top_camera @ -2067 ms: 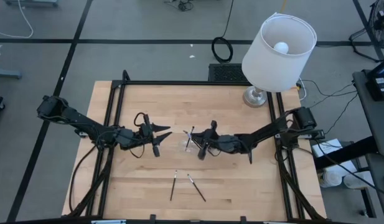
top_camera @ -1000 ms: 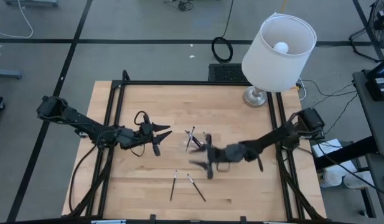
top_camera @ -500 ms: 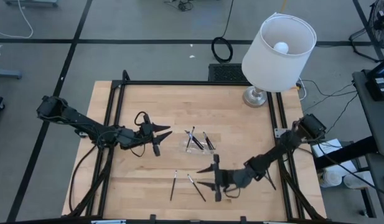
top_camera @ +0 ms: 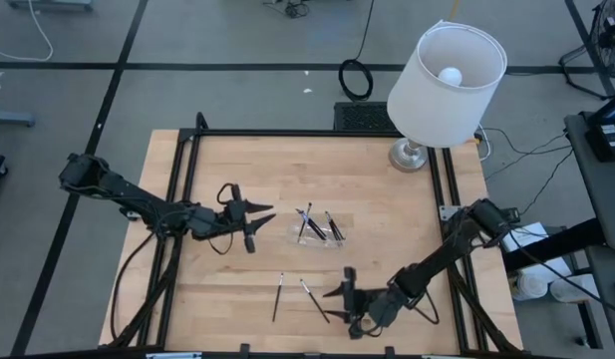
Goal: Put items in baskets/containers
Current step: Put the eyeshadow brush in the transparent organizer
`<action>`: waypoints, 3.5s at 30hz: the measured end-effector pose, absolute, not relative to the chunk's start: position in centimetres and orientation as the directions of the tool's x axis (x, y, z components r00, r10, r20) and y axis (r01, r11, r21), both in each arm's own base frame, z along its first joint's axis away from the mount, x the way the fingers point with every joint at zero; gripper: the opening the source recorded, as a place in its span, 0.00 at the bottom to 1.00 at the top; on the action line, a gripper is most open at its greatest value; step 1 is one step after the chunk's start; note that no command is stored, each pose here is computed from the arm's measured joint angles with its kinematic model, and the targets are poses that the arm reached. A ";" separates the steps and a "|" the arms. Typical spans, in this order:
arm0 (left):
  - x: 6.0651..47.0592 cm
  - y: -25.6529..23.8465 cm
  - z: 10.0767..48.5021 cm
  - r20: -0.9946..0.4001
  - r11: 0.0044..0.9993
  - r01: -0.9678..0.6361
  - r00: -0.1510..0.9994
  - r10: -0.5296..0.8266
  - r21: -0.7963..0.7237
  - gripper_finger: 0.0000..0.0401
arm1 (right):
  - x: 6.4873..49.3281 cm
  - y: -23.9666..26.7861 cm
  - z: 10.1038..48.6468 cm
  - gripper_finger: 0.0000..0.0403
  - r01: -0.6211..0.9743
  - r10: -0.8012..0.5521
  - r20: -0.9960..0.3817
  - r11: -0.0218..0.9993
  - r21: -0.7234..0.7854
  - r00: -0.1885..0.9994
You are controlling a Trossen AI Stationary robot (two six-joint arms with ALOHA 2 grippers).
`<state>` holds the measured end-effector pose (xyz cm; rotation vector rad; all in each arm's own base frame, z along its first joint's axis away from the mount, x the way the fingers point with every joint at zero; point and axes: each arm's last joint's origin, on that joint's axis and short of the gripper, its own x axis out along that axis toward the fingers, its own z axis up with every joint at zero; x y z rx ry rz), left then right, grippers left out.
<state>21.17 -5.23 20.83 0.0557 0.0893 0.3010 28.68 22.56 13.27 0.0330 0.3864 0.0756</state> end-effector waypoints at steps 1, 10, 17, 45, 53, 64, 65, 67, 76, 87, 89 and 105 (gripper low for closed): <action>21.2 -5.3 20.9 -0.075 0.954 -0.289 0.953 0.295 0.083 0.29 | 28.8 22.6 13.1 0.43 -0.068 0.082 -0.369 0.996 0.052 0.926; 21.1 -7.1 22.2 -0.004 0.978 -0.161 0.987 0.163 0.132 0.29 | 29.2 23.2 10.8 0.45 -0.076 0.157 -0.368 0.971 0.226 0.916; 21.1 -8.7 24.0 0.043 0.986 -0.097 0.995 0.092 0.134 0.29 | 29.6 23.5 9.1 0.44 -0.067 0.167 -0.312 0.950 0.305 0.935; 18.9 -14.4 26.6 0.008 0.971 -0.010 1.000 0.008 0.239 0.29 | 34.2 25.8 12.0 0.44 0.160 -0.069 -0.530 0.979 0.126 0.845; 18.9 -14.3 26.6 0.002 0.980 -0.022 1.000 0.022 0.197 0.29 | 35.4 24.0 12.1 0.44 0.280 -0.146 -0.579 0.948 0.149 0.802; 18.9 -14.3 26.8 0.020 0.982 -0.026 1.000 0.023 0.189 0.29 | 35.8 23.6 9.0 0.44 0.326 -0.155 -0.637 0.932 0.160 0.755; 18.9 -14.3 26.8 0.020 0.982 -0.026 1.000 0.023 0.189 0.29 | 35.7 23.5 8.9 0.44 0.332 -0.161 -0.643 0.931 0.154 0.749; 18.9 -14.3 26.8 0.020 0.982 -0.026 1.000 0.023 0.188 0.29 | 35.7 23.3 8.8 0.43 0.335 -0.162 -0.656 0.931 0.146 0.737; 19.0 -14.3 26.0 -0.043 0.985 0.003 0.999 0.004 0.171 0.29 | 35.6 23.2 8.7 0.31 0.286 -0.163 -0.672 0.955 0.076 0.722; 18.9 -14.3 25.4 -0.090 0.991 0.005 0.996 0.007 0.136 0.29 | 36.3 21.7 8.2 0.04 0.232 -0.079 -0.751 0.967 0.101 0.655; 18.9 -14.3 25.2 -0.107 0.993 0.004 0.994 0.009 0.116 0.29 | 36.4 21.4 8.2 0.02 0.218 -0.057 -0.763 0.970 0.111 0.643; 21.5 -15.1 19.9 -0.350 0.988 0.131 0.932 -0.097 0.076 0.29 | 33.9 19.8 5.6 0.03 0.328 -0.116 -0.834 0.941 0.082 0.539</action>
